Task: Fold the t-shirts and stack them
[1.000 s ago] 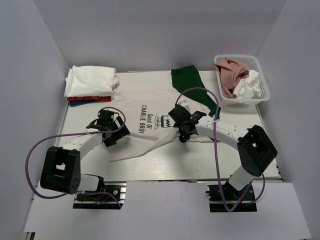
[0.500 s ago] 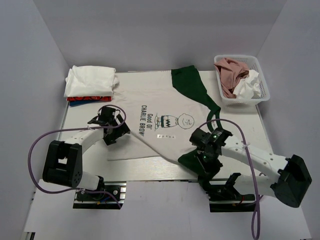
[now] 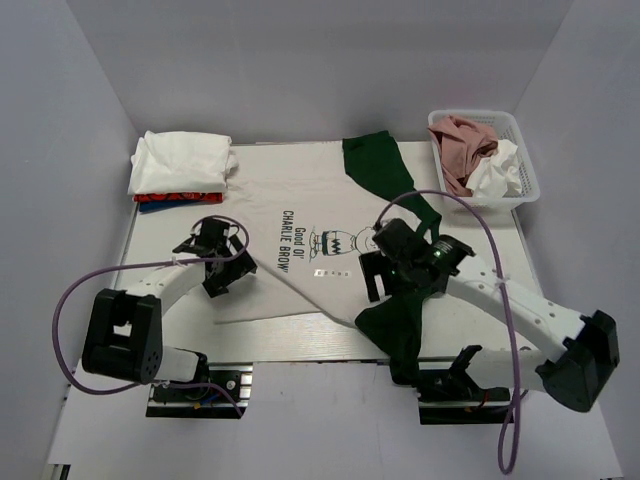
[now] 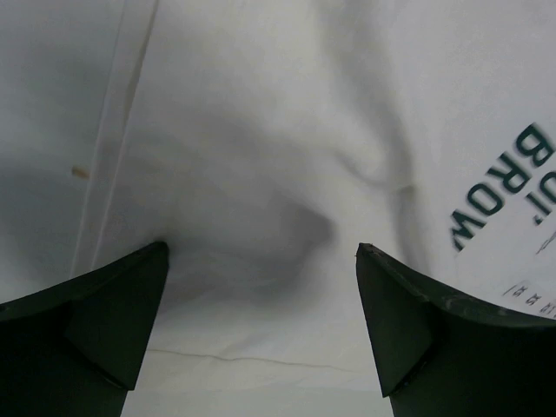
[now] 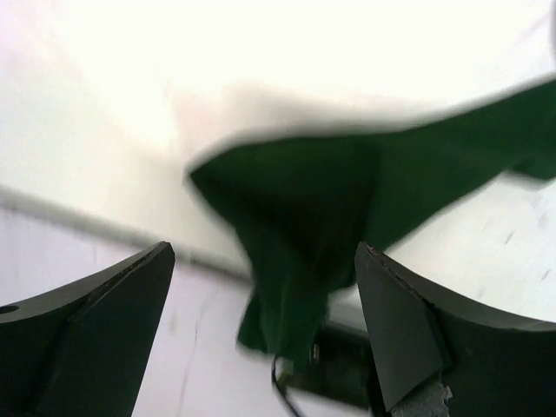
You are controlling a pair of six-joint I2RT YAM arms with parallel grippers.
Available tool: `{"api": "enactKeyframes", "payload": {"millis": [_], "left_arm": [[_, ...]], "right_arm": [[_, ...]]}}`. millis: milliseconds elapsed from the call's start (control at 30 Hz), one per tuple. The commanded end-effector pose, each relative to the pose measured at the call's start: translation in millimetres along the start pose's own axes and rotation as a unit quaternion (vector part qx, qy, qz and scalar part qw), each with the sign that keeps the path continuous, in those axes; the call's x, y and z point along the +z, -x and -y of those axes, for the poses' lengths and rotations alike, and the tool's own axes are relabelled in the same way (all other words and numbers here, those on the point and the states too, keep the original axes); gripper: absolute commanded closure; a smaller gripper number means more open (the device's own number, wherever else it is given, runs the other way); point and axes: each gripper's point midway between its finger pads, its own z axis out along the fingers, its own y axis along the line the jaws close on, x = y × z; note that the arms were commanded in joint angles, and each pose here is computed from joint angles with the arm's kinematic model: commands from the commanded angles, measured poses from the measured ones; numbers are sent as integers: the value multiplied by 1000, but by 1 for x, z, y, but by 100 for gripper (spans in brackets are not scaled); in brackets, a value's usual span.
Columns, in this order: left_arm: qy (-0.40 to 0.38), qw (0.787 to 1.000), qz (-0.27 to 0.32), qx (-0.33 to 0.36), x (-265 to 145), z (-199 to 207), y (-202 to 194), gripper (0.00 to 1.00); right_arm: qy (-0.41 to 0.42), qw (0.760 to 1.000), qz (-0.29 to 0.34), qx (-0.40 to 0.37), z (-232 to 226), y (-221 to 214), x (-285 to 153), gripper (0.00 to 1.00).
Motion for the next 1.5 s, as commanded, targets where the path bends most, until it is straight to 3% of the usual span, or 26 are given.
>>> {"api": "enactKeyframes", "payload": {"millis": [0,100,300,400,600,767,933,1033,1100,1400,1467], "left_arm": [[-21,999,-14,-21,0,-4,-20,0],[-31,999,-30,-21,4,-7,-32,0],[142,987,-53,-45,6,-68,-44,0],[251,963,-46,-81,-9,-103,-46,0],[354,929,-37,-102,-29,-135,-48,0],[321,942,-22,-99,-38,-112,-24,0],[159,986,39,-26,-43,-34,40,0],[49,997,60,16,-35,18,67,0],[21,997,58,43,-20,40,76,0],[31,995,48,87,60,101,138,0],[43,994,32,95,88,101,136,0]], "right_arm": [[-44,991,118,44,7,74,15,10],[-48,989,125,58,9,97,32,10],[-40,987,130,89,17,120,60,10],[-16,982,145,120,29,139,73,10],[-22,980,120,158,57,145,99,10],[-64,980,94,165,91,136,118,10],[-79,981,78,156,102,130,133,10],[-96,980,62,162,111,130,146,10],[-103,978,57,170,117,136,155,10],[-177,958,44,220,164,155,181,10],[-185,953,40,236,175,155,185,10]]}}
